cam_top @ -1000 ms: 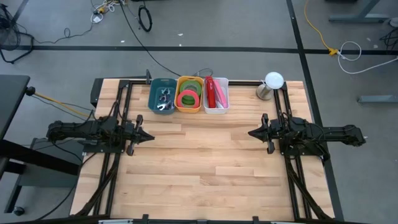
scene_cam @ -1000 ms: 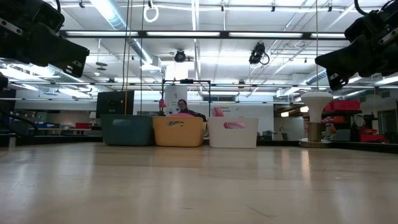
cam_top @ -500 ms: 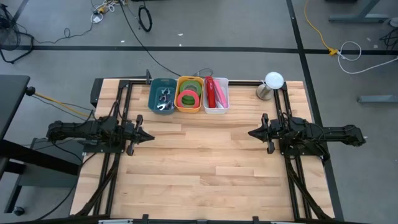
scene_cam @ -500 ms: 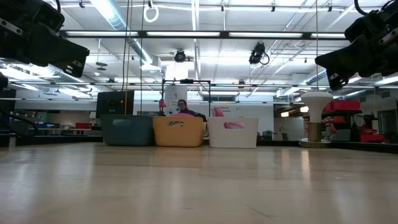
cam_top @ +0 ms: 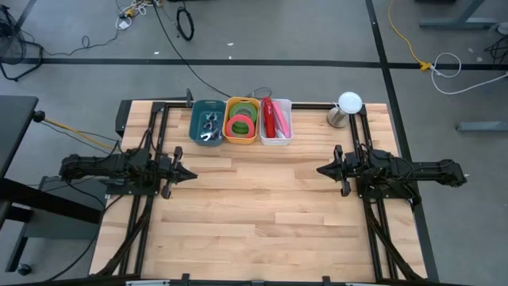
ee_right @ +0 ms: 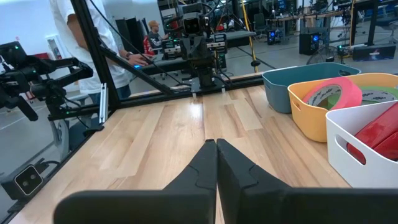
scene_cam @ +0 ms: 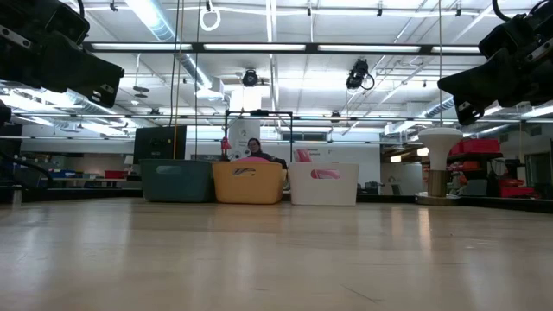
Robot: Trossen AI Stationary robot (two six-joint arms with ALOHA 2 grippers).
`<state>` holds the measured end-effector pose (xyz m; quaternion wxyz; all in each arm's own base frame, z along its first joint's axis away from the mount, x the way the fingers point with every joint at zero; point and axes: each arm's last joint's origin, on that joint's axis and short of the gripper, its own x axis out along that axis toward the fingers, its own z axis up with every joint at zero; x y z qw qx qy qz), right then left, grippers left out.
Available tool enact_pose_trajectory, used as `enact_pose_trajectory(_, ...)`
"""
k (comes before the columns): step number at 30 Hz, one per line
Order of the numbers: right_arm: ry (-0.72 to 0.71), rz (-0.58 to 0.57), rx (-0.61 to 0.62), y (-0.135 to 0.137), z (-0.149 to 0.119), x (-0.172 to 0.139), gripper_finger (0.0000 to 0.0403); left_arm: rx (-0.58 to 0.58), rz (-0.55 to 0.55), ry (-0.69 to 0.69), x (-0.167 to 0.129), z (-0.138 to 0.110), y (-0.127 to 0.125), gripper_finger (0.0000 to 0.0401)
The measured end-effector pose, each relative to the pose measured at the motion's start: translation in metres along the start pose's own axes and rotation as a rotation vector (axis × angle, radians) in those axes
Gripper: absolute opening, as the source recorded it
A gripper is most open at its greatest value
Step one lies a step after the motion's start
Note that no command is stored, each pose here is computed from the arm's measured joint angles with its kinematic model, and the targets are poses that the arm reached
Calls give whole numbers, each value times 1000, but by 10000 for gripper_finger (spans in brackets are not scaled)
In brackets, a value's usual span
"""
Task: Pick and place Stapler, Stapler remover, tape
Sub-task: Return to Home Position
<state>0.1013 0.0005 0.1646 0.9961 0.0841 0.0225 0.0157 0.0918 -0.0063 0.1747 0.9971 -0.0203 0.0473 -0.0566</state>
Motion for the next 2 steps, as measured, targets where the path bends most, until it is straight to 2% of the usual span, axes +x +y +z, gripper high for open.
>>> enact_pose_trajectory(2, 0, 0, 0, 0, 0, 0, 7, 0, 0, 0, 0, 0, 0, 3)
